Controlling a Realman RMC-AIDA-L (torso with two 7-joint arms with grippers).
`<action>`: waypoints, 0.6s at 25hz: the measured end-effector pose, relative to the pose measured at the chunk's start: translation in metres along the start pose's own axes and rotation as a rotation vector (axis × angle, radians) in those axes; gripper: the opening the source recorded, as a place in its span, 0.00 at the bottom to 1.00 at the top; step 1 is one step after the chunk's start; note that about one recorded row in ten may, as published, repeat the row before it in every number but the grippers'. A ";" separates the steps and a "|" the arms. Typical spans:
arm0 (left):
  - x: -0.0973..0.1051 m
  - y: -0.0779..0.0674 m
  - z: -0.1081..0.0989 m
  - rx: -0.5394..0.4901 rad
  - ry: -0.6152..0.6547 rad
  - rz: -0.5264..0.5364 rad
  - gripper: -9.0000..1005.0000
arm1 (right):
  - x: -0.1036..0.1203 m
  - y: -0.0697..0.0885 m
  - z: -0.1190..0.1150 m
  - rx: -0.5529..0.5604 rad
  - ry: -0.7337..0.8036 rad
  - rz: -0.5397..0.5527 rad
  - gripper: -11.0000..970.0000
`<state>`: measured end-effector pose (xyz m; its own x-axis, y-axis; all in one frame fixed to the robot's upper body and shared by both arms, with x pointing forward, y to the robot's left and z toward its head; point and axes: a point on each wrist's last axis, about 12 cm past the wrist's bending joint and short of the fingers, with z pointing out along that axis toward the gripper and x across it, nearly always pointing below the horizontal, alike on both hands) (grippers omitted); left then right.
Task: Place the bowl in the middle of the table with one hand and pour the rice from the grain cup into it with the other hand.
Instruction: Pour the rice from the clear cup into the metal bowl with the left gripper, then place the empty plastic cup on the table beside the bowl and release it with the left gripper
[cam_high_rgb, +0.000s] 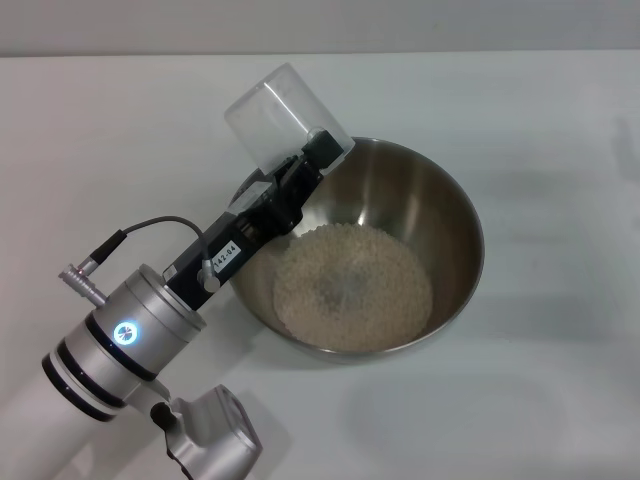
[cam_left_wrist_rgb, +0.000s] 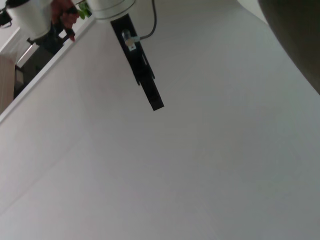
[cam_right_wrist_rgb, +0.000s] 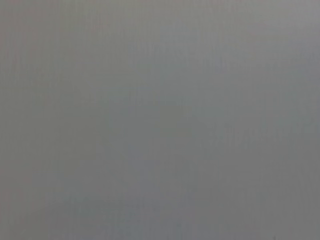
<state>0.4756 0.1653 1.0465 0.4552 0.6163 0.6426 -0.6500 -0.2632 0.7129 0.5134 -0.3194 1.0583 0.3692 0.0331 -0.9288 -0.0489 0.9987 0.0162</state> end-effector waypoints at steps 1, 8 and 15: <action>0.000 0.000 0.000 -0.001 -0.001 0.009 0.05 | 0.000 0.000 0.000 -0.001 -0.001 -0.001 0.63; -0.002 0.001 0.001 -0.018 -0.028 0.049 0.05 | -0.001 0.001 0.003 -0.003 -0.006 0.001 0.63; -0.001 -0.004 0.001 0.022 -0.023 0.003 0.05 | -0.001 0.002 0.004 -0.004 -0.008 0.002 0.63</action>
<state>0.4782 0.1653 1.0437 0.4675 0.5983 0.6507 -0.6378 -0.2813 0.7169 0.5166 -0.3176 1.0604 0.3763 0.0355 -0.9258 -0.0535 0.9984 0.0165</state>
